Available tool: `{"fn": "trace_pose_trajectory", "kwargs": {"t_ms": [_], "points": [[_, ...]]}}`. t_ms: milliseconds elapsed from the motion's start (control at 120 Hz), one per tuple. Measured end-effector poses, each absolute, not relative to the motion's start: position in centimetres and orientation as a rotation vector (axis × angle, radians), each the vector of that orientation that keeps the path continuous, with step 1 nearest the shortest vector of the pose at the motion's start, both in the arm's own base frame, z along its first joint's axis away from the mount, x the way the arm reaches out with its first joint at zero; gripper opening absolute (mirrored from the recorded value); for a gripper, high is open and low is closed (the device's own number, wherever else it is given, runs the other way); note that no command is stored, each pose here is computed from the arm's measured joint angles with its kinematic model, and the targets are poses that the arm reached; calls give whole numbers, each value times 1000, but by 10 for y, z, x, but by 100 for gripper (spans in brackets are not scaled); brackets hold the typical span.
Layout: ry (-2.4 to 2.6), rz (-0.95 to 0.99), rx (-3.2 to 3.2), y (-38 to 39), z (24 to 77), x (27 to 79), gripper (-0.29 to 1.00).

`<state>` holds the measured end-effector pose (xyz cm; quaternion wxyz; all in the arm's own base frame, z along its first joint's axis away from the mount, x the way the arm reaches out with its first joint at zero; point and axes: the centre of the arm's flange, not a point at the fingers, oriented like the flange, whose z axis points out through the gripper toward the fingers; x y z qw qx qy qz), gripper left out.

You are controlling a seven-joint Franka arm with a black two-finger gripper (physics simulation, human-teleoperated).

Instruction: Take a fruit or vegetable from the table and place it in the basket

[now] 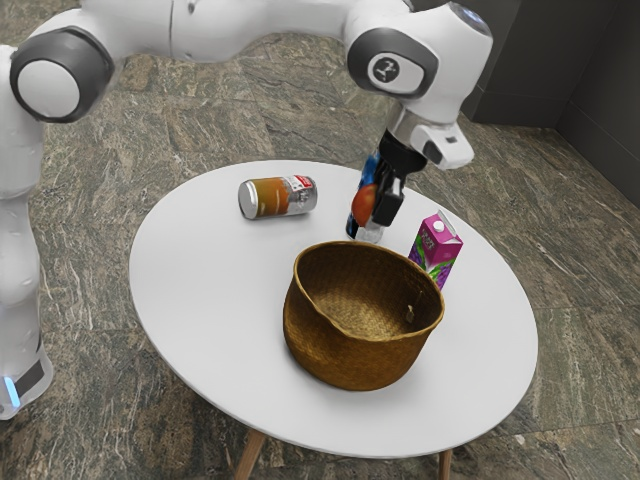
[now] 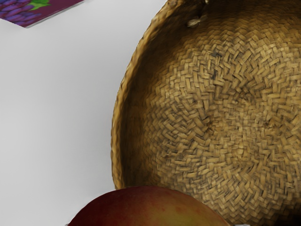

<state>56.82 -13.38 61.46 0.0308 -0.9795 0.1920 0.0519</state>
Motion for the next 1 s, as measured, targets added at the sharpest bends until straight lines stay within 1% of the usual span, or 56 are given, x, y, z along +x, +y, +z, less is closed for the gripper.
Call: {"fn": "trace_pose_trajectory", "kwargs": {"t_ms": [125, 267, 392, 475, 550, 608, 683, 783, 817, 858, 925, 1000], "points": [[645, 239, -3018, -155, 593, 574, 37], [660, 292, -3036, -162, 566, 585, 37], [736, 264, -3026, -193, 556, 584, 37], [729, 238, -3023, -199, 555, 585, 37], [704, 225, -3027, -198, 554, 587, 50], [688, 217, -3031, -198, 553, 588, 57], [671, 209, -3035, -198, 553, 589, 62], [636, 197, -3026, -197, 554, 590, 66], [589, 168, -3003, -189, 562, 591, 67], [493, 103, -2954, -170, 583, 588, 68], [300, 15, -2912, -110, 623, 581, 69], [138, -24, -2919, -30, 637, 579, 69]]}}
